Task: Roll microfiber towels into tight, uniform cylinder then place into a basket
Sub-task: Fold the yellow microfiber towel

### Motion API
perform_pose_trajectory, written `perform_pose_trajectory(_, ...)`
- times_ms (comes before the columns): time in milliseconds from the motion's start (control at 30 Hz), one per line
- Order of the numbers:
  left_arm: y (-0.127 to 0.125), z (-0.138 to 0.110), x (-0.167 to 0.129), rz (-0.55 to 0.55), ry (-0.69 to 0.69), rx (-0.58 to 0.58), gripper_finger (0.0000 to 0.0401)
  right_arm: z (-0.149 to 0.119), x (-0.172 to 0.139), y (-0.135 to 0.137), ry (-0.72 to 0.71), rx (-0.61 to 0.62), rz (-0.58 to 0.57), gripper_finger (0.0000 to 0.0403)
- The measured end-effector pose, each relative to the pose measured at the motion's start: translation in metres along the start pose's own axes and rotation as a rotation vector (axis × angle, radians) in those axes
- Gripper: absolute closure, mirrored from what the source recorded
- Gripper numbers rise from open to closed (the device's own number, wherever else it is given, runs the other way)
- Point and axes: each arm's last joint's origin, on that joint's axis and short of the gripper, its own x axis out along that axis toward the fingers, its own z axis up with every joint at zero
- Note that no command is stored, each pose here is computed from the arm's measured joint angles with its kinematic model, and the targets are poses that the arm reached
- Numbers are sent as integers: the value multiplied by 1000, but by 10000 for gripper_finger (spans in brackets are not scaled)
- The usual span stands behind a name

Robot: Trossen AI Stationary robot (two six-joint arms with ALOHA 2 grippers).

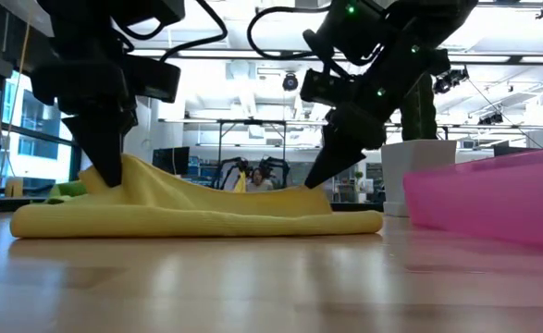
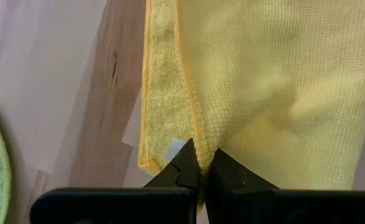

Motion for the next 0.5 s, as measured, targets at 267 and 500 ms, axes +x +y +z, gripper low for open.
perform_pose_trajectory(267,6,4,2,-21,20,-29,401,8,-9,-2,-66,64,-8,289)
perform_pose_trajectory(500,6,5,2,-36,23,-35,401,0,11,5,-26,106,53,289)
